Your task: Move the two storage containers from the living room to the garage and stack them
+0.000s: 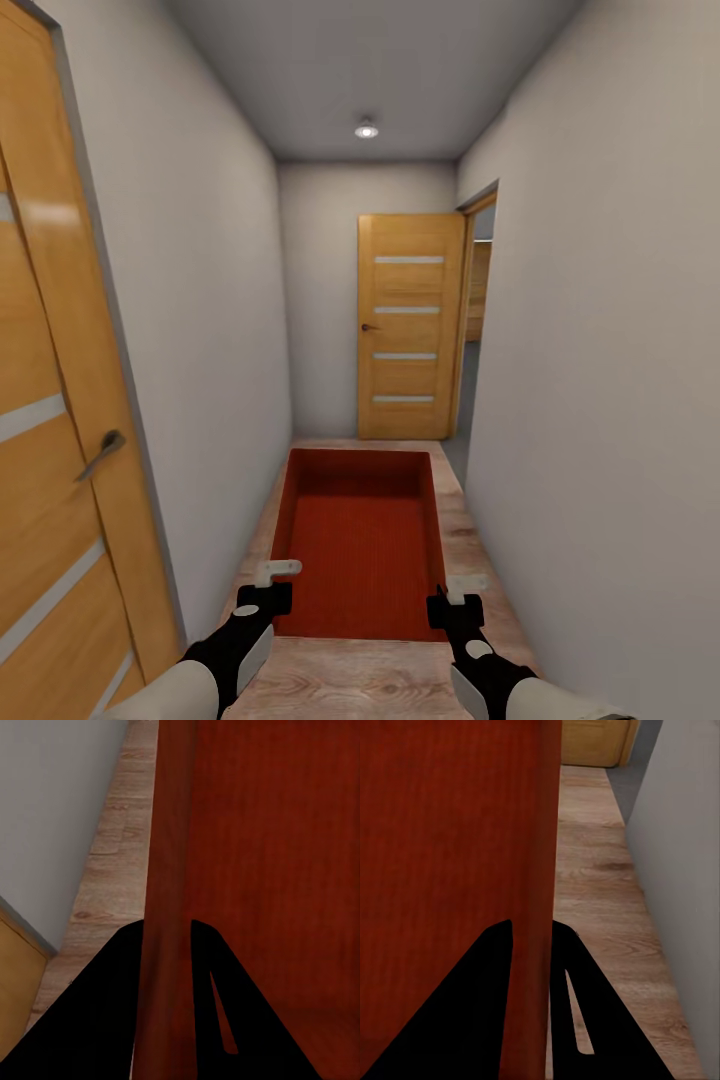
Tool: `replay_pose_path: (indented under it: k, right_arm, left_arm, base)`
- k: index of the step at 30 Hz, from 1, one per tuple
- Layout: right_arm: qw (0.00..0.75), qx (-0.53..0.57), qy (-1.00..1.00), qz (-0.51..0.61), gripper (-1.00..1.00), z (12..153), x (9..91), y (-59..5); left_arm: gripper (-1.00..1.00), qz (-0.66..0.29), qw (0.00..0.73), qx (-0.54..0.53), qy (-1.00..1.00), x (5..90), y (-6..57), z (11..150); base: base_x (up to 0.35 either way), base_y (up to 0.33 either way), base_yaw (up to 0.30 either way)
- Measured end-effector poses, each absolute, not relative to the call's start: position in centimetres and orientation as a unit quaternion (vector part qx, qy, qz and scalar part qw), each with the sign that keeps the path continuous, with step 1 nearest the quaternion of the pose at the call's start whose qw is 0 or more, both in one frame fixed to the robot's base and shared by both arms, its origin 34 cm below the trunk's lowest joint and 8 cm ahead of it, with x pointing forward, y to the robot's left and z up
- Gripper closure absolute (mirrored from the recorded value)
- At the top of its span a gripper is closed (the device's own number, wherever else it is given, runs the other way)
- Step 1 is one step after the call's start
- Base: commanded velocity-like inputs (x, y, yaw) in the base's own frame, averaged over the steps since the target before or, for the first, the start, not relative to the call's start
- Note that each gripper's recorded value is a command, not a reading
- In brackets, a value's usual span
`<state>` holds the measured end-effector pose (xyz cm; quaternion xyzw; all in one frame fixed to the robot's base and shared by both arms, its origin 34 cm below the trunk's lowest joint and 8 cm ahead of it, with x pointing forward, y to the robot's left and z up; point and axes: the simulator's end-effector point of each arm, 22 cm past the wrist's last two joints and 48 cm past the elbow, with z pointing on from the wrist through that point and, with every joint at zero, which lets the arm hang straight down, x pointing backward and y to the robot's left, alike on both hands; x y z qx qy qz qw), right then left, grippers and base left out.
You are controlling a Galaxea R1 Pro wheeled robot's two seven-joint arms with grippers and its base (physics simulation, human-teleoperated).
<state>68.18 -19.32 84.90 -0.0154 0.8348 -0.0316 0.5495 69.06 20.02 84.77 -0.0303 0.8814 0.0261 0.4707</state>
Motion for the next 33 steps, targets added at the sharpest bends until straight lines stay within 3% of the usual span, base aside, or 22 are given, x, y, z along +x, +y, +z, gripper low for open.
replay_pose_path:
  k: [33]
  right_arm:
    - [0.550,-0.015,0.834,-0.032,1.00,84.94,68.20,-19.32]
  left_arm:
    - [1.00,0.026,0.471,-0.030,0.881,69.09,20.02,84.81]
  base:
    - [0.322,0.000,0.000]
